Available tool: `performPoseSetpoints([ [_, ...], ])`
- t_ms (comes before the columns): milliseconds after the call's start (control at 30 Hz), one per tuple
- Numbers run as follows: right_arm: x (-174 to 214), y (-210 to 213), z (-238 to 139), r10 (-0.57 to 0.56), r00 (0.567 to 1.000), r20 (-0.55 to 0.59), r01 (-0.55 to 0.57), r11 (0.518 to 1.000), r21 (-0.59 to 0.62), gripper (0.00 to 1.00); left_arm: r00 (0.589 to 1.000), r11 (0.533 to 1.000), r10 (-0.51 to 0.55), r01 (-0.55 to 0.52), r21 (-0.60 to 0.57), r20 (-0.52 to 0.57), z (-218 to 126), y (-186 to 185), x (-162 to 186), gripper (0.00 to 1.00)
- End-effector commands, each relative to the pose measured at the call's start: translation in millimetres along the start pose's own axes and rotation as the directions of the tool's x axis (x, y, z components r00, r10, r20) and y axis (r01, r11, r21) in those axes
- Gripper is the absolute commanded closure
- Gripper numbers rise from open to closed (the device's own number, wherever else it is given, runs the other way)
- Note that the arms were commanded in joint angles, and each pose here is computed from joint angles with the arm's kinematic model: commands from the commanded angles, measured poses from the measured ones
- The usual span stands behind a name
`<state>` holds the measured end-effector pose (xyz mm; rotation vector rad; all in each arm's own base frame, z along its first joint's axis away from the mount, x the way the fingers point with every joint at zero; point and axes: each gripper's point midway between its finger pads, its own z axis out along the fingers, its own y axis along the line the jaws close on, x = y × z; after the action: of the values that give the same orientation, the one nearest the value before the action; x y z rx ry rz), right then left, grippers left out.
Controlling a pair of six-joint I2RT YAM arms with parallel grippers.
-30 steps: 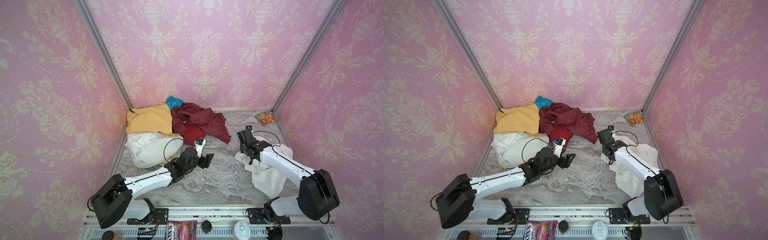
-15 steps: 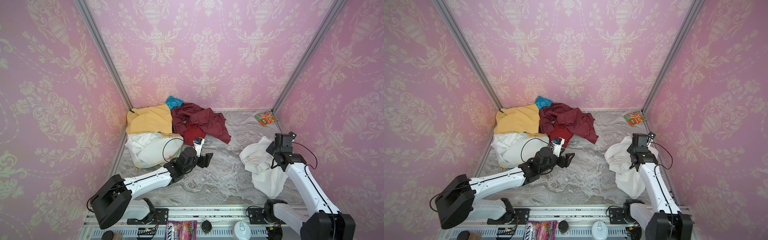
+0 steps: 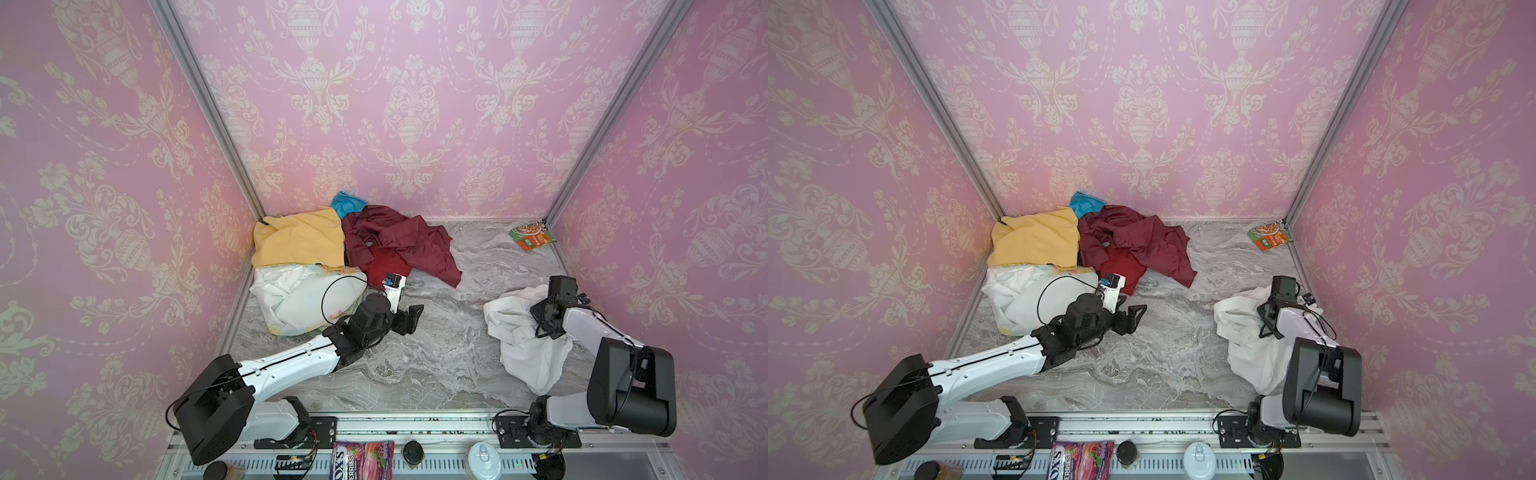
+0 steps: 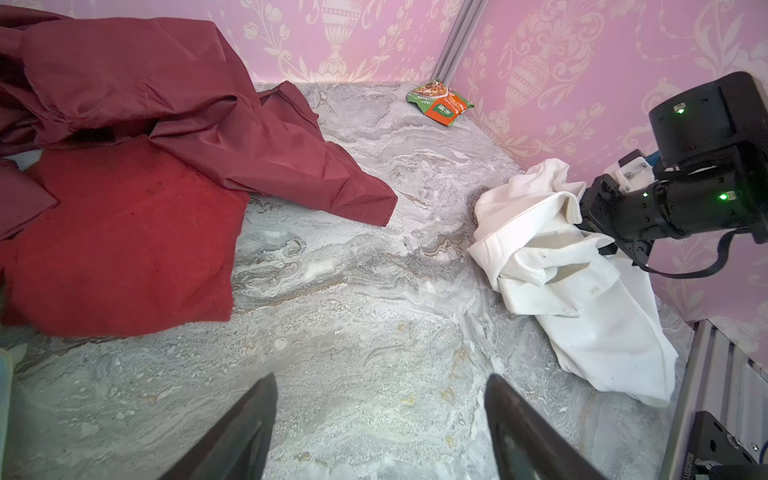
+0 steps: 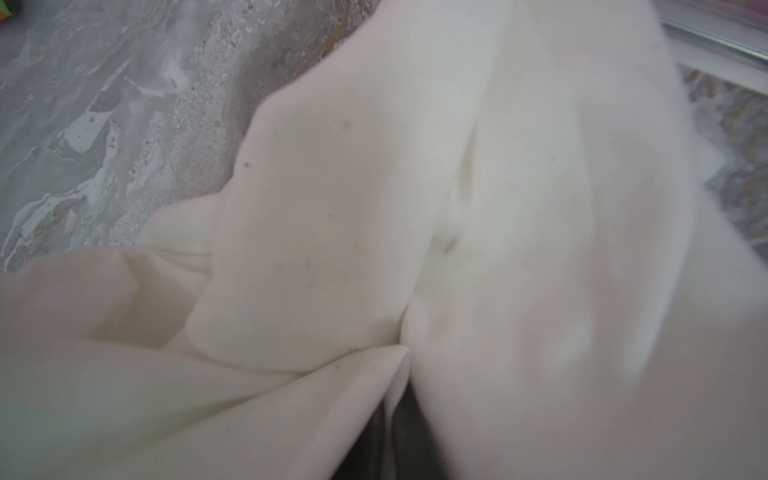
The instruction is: Pick out a specific cloth from the pile
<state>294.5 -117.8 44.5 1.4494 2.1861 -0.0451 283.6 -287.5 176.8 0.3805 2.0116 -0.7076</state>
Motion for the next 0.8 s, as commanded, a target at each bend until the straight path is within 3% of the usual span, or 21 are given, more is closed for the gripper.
performPoseSetpoints([
  [0, -4, 9, -7, 0.054, 0.999, -0.009, -0.054, 0.997, -0.057, 0.79, 1.000, 0.999, -0.027, 0.028, -0.024, 0.016, 1, 3, -11, 0.19],
  [167, -30, 16, -43, 0.025, 0.995, 0.096, -0.016, 0.995, -0.099, 0.43, 0.999, 0.999, -0.032, 0.033, -0.027, 0.011, 3, 2, -13, 0.18],
  [367, -65, 18, -101, -0.052, 0.966, 0.254, 0.081, 0.991, -0.107, 0.20, 0.999, 0.999, -0.031, 0.032, -0.022, 0.012, 3, 0, -16, 0.18],
  [533, -74, 42, -143, -0.163, 0.916, 0.366, 0.222, 0.967, -0.124, 0.13, 0.999, 0.999, -0.035, 0.035, -0.026, 0.004, 6, 1, -13, 0.17],
  [633, -64, 77, -161, -0.286, 0.869, 0.404, 0.376, 0.913, -0.161, 0.13, 1.000, 0.999, -0.028, 0.028, -0.039, -0.012, 8, 4, -8, 0.18],
  [767, -29, 138, -171, -0.412, 0.819, 0.399, 0.538, 0.793, -0.284, 0.14, 1.000, 0.999, -0.022, 0.023, -0.040, 0.012, 9, 0, -22, 0.17],
])
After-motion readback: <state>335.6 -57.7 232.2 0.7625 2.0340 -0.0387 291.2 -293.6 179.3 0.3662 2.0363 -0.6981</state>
